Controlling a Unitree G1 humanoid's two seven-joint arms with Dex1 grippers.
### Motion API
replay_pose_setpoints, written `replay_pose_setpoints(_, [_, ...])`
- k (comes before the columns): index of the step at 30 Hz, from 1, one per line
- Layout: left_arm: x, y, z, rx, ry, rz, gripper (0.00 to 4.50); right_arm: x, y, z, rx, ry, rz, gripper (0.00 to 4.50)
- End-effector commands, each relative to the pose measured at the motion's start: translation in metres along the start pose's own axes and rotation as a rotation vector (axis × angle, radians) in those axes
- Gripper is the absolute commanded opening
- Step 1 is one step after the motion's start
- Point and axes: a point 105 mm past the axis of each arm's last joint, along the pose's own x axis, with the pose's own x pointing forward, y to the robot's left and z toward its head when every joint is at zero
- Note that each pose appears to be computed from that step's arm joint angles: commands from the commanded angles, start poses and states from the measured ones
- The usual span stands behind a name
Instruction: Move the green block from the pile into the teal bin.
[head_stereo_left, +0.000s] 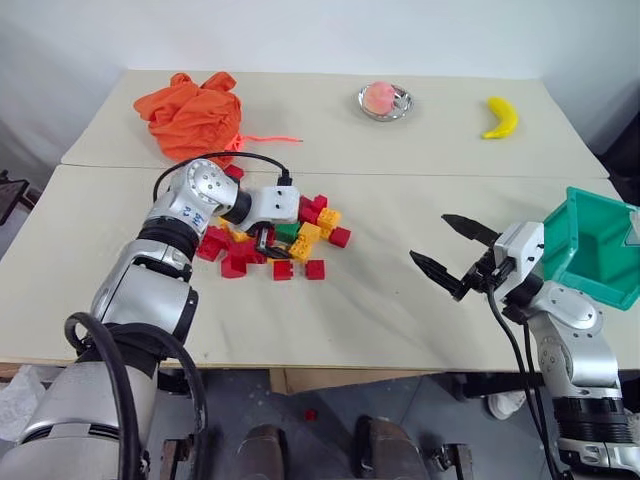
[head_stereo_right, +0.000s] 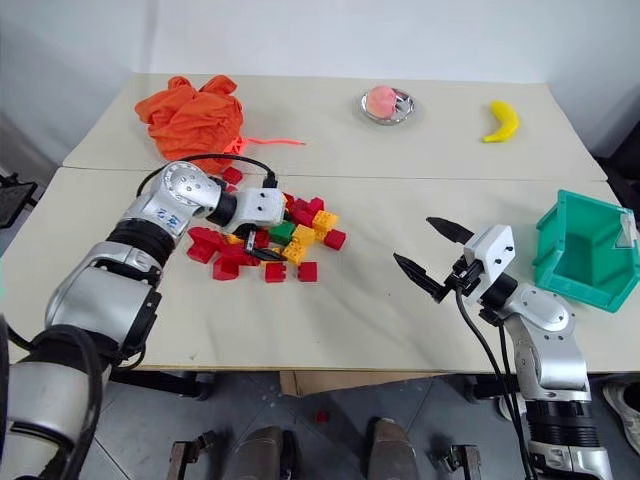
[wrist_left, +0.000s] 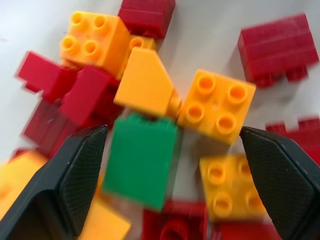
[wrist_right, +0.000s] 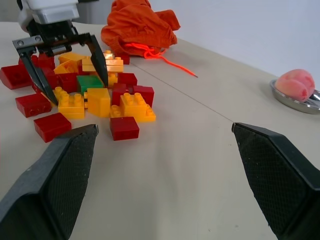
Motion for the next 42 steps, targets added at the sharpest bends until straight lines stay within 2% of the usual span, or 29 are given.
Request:
replay_pose_setpoints(1, [0.000, -0.005, -0.012, -0.084, 0.058, -0.039, 3.58, -0.006, -0.005, 0.016, -0.029, -0.046, -0.031, 4.50])
replay_pose_setpoints(7, [-0.005, 0.009, -0.002, -0.101, -0.041, 0.076, 1.75, -0.013, -0.004, 0.016, -0.025, -0.031, -0.047, 4.50])
replay_pose_setpoints(11, [-0.031, 0.022, 0.019, -0.048, -0.218, 0.149, 1.75, -0.017, -0.005, 0.017, -0.027, -0.021, -0.056, 4.50])
replay_pose_setpoints(14, [-0.052, 0.023, 0.040, -0.005, -0.364, 0.116, 1.75, -0.021, -0.009, 0.018, -0.032, -0.012, -0.074, 4.50])
replay_pose_setpoints(17, [-0.055, 0.016, 0.062, 0.085, -0.459, 0.037, 1.75, -0.028, -0.012, 0.017, -0.040, 0.003, -0.089, 4.50])
replay_pose_setpoints(21, [-0.028, 0.001, 0.097, 0.205, -0.562, -0.065, 1.75, -0.040, -0.017, 0.015, -0.058, 0.029, -0.133, 4.50])
replay_pose_setpoints(24, [0.008, -0.006, 0.126, 0.204, -0.632, -0.071, 1.75, -0.052, -0.017, 0.013, -0.068, 0.054, -0.166, 4.50])
replay_pose_setpoints(28, [0.063, -0.024, 0.152, 0.153, -0.628, -0.084, 1.75, -0.069, -0.015, 0.017, -0.083, 0.075, -0.229, 4.50])
replay_pose_setpoints(33, [0.093, -0.035, 0.164, 0.099, -0.604, -0.083, 3.05, -0.089, -0.003, 0.019, -0.079, 0.113, -0.287, 4.50])
replay_pose_setpoints(34, [0.092, -0.032, 0.166, 0.093, -0.615, -0.050, 3.48, -0.093, -0.001, 0.019, -0.077, 0.123, -0.297, 4.50])
replay_pose_setpoints(37, [0.081, -0.023, 0.168, 0.081, -0.672, 0.004, 4.25, -0.100, 0.001, 0.021, -0.083, 0.146, -0.313, 4.50])
replay_pose_setpoints(39, [0.067, -0.020, 0.161, 0.082, -0.722, 0.008, 4.25, -0.101, -0.002, 0.025, -0.089, 0.150, -0.321, 4.50])
replay_pose_setpoints(42, [0.039, -0.020, 0.137, 0.095, -0.790, 0.009, 4.25, -0.096, -0.003, 0.028, -0.072, 0.174, -0.279, 4.50])
